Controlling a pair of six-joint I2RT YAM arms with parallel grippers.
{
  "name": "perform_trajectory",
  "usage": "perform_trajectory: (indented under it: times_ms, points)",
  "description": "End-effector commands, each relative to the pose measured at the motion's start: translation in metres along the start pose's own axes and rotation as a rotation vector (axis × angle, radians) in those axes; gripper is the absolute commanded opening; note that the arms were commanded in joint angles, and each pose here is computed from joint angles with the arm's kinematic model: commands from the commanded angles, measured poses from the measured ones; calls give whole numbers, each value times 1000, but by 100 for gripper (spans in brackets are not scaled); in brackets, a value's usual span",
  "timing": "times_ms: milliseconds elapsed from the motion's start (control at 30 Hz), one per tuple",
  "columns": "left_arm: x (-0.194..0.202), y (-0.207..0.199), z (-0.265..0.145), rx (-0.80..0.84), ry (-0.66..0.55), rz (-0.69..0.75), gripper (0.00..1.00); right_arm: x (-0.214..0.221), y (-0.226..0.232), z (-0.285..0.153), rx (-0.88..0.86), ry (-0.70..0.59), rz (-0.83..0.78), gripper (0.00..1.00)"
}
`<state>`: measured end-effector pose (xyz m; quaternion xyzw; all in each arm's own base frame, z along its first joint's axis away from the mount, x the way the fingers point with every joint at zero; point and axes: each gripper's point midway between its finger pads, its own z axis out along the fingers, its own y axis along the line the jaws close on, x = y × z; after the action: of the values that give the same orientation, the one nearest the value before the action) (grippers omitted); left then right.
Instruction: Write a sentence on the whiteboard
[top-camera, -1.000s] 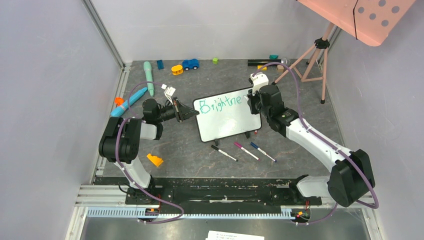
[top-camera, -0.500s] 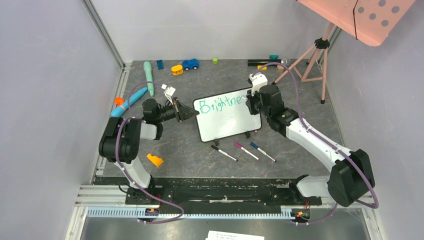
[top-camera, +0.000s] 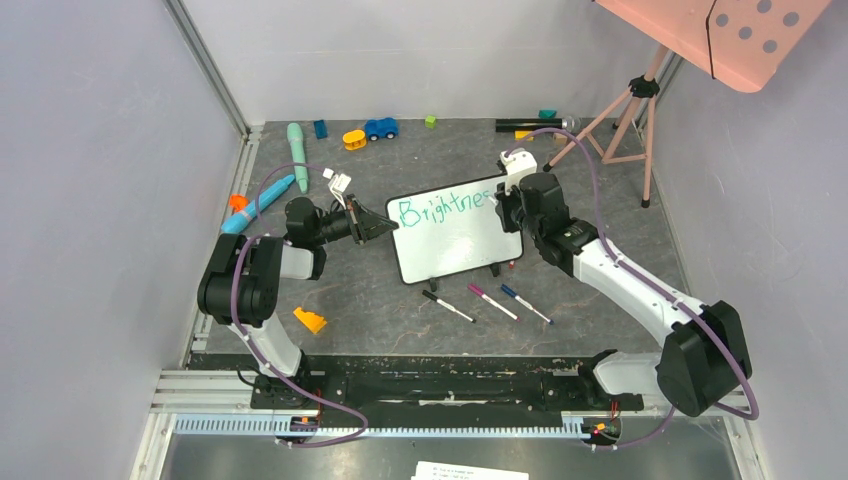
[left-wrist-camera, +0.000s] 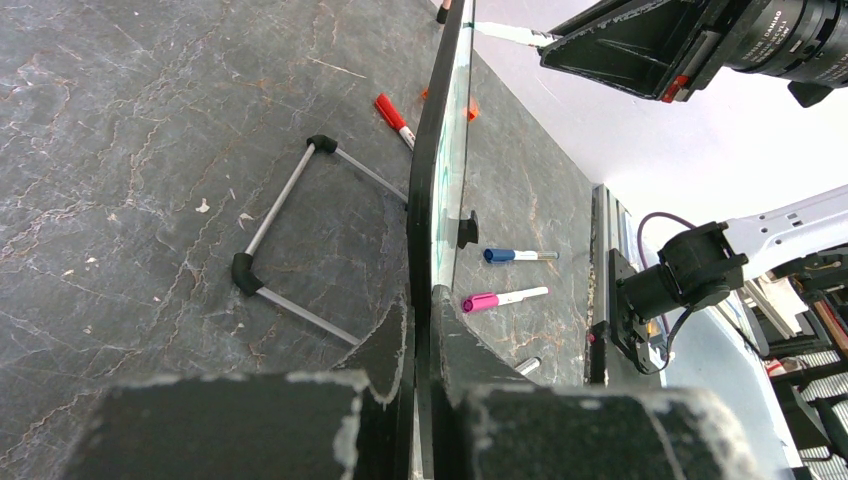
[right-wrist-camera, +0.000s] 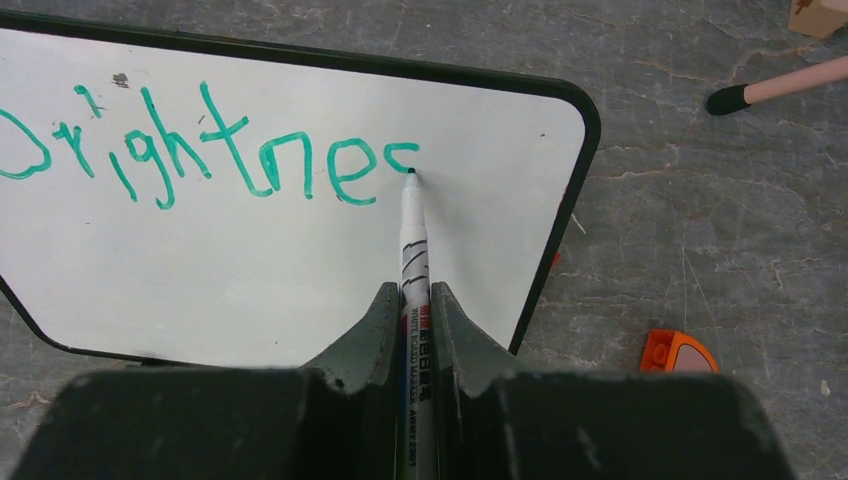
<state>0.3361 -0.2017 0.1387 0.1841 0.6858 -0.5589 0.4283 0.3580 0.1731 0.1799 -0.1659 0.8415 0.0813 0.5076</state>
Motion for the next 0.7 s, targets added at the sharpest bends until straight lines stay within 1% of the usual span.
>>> perform_trajectory:
  times_ms: [0, 300, 667]
  points:
    - [-6, -8, 2, 38, 2, 128, 2, -5, -13, -5, 59, -22, 3, 0]
    - [-6, -8, 2, 39, 2, 129, 2, 7, -6, -7, 7, 12, -25, 0]
    - [-6, -8, 2, 38, 3, 127, 2, -7, 10, -7, -80, -22, -11, 0]
